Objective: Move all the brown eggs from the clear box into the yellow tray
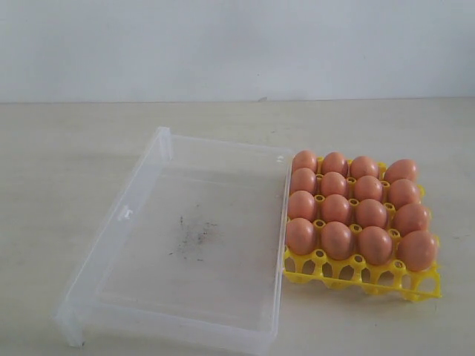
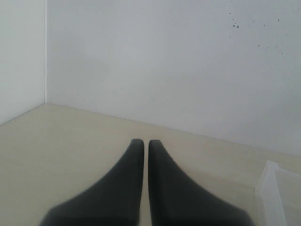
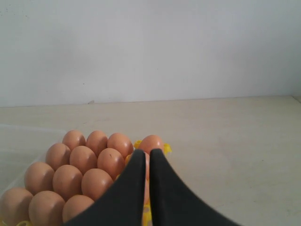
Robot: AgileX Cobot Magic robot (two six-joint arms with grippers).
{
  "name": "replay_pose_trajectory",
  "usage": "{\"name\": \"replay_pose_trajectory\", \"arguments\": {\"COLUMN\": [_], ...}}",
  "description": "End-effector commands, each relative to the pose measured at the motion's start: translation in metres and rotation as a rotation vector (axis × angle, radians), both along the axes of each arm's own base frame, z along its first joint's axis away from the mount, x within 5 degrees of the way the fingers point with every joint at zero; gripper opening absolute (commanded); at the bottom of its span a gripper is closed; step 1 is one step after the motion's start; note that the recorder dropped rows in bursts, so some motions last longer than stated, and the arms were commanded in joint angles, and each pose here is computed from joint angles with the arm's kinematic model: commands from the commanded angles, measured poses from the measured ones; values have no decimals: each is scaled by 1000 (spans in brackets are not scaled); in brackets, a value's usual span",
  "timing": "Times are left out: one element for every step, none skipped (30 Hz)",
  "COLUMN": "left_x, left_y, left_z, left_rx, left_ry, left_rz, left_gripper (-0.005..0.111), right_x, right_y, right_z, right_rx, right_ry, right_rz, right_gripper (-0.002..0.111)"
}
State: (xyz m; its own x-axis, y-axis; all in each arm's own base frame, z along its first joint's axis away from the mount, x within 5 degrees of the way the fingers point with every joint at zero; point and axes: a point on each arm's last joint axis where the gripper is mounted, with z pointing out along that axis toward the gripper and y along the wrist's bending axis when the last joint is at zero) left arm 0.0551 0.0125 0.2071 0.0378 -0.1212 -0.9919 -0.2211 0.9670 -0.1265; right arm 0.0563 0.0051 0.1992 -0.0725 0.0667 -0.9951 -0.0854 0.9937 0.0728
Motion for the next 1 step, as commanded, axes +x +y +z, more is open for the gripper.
{"name": "replay_pose_trajectory", "arguments": {"left_x": [0], "left_y": [0], "left_z": [-1], "left_rx": [-17], "left_ry": [-5], "left_rz": [1], "left_gripper": [4], "right_x": [0], "right_y": [0], "right_z": [1], "right_rx": [-1], "right_ry": [-9], "right_rz": [-3], "right_gripper": [1]}}
